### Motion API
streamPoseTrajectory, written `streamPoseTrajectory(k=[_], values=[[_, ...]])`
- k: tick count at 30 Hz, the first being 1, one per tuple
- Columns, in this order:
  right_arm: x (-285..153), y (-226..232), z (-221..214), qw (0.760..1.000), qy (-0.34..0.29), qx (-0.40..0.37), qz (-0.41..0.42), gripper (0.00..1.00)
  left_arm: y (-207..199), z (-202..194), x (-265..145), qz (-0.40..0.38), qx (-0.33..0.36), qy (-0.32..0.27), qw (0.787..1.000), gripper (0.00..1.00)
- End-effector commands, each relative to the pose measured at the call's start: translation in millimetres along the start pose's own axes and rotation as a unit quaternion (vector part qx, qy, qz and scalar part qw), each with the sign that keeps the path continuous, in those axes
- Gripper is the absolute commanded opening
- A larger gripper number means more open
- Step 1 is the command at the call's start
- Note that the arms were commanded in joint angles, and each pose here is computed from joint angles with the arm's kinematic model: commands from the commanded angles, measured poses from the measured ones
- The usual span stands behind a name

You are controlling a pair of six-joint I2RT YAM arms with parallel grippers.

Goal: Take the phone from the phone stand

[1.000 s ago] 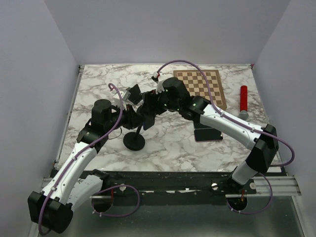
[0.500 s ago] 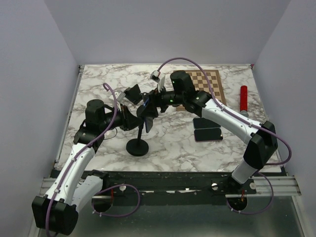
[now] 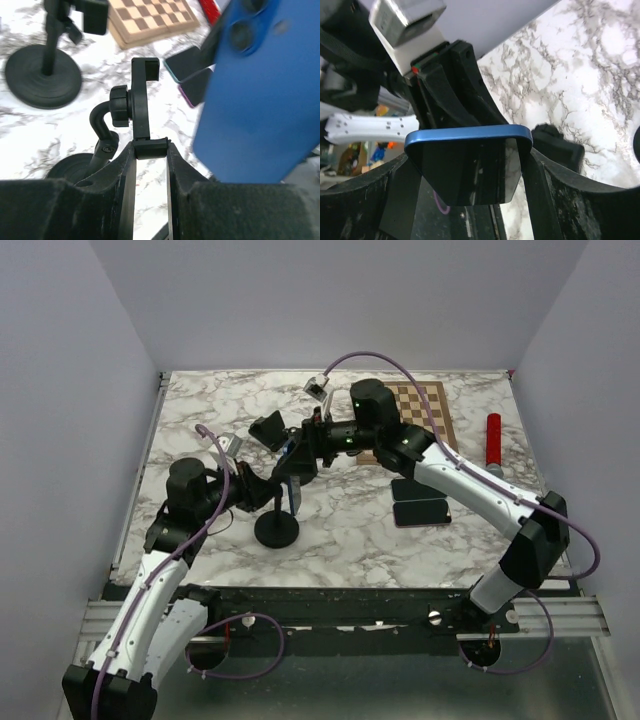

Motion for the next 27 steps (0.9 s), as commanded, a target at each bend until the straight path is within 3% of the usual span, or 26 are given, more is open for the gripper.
streamPoseTrajectory(k=[1,7,13,20,27], values=[[-35,43,30,0.993,-0.105,0.029,-0.045,0.01,7,16,-15,0.084,0.065,-0.085,0.991,0.00],[-71,4,13,0.950,-0.160,0.071,-0.258,0.01,9,32,-29,0.132,0.092,-0.182,0.970,0.00],[-91,-21,-10,0.918,-0.167,0.086,-0.350,0.01,15,56,-22,0.138,0.101,-0.255,0.952,0.00],[-111,-37,-27,0.881,-0.185,0.115,-0.420,0.01,41,57,-15,0.214,0.052,-0.278,0.935,0.00],[-132,-65,-53,0.825,-0.164,0.163,-0.515,0.01,54,30,-10,0.250,-0.010,-0.223,0.942,0.00]])
Point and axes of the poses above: each gripper's point midway between its finger pads, its own x axis out along the fingers, its own y axis along the line the jaws close on, z = x × y, the point moved 7 cm from there along -x, back along the fingers, and after that the axes turned 11 degrees about x, right-handed, at the moved point
